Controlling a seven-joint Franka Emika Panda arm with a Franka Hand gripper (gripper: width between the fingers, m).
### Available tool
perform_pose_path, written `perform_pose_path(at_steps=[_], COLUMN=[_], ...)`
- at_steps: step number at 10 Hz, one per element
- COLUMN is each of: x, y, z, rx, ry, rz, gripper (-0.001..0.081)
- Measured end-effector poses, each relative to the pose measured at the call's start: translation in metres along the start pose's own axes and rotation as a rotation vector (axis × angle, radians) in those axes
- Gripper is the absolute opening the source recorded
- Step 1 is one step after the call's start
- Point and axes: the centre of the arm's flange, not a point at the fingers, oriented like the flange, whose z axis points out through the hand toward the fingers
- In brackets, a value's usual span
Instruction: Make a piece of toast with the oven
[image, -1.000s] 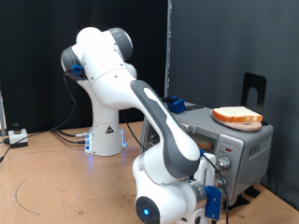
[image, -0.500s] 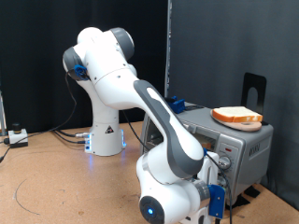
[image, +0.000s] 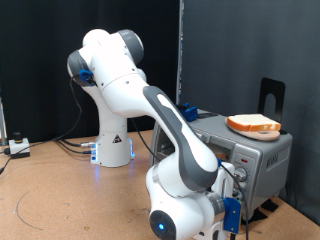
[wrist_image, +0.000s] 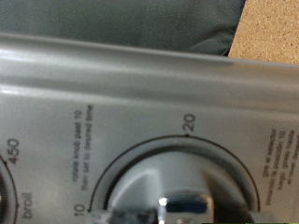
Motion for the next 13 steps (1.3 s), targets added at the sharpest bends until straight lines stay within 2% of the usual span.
perform_pose_path(at_steps=[2,5,8,13], x=[-0.0001,-0.0022,-0.0053,-0.0073], y=[-0.0001,0.0017,0.0054,0.0051], z=[0.0000,0.0001,0.0002,0.0002], rx=[0.002,0.019,0.043,0.042], ry=[0.001,0.024,0.060,0.074], rz=[-0.040,-0.227,-0.360,-0.364], gripper=[0.0096,0.0096,0.0096,0.0096])
